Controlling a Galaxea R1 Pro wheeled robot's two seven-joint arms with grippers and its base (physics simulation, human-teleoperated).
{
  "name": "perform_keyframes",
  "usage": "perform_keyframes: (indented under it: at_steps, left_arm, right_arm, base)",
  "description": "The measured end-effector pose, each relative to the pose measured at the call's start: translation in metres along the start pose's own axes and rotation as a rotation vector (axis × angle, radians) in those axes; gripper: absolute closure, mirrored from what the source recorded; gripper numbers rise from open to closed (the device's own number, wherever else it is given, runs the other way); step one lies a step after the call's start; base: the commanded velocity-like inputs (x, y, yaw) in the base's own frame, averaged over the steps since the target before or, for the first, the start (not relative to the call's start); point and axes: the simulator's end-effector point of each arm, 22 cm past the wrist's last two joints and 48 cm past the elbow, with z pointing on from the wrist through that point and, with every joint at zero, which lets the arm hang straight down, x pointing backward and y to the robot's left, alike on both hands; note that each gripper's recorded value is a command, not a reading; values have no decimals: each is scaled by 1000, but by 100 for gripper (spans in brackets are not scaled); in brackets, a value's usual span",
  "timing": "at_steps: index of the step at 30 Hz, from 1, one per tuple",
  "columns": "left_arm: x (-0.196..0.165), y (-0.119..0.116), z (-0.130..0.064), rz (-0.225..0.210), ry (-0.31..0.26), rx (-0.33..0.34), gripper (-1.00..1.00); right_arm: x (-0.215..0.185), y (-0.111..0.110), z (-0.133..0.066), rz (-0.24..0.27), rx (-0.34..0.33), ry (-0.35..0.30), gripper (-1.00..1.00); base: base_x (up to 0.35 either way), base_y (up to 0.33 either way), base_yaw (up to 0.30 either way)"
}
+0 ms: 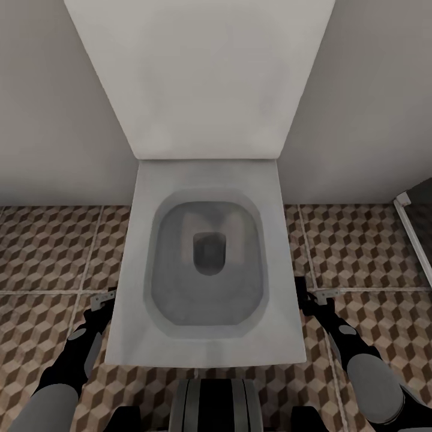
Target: Take the four mousetraps from the cabinet in the bathroom and place them on the bathroom floor. Make sure all four end up on the same floor surface, and ensure that at least two of them are either under or directly next to the same bathroom sink.
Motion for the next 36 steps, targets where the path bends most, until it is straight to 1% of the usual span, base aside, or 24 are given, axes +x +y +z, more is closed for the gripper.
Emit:
perform_keyframes:
  at_steps: [2,6,9,11,15,19,23,36]
  left_arm:
    - [0,0,0,0,0,0,100]
    - [0,0,0,0,1,0,100]
    - [1,-1,0,-1,2,1,100]
    - [1,-1,0,-1,2,1,100]
    - [1,-1,0,-1,2,1,100]
    - [1,-1,0,-1,2,1,100]
    - [11,0,3,3,19,-1,100]
    - [11,0,3,3,17,-1,100]
  right_arm:
    - [-1,-1,0,10,5,-3,100]
    - [-6,-8,0,82,30,-28,100]
    - [-9,-4,-1,101,13,-44,100]
    - [-12,0,-1,103,-6,-57,100]
    - [-14,2,-1,103,-17,-66,100]
    - [-14,2,-1,102,-14,-67,100]
    - [-3,2,2,102,-12,-50,100]
    - [-3,2,2,103,-11,-51,100]
  base:
    - [0,0,0]
    - [0,0,0]
    - [0,0,0]
    - [0,0,0]
    - [0,0,0]
    - [0,0,0]
    - [0,0,0]
    - [0,0,0]
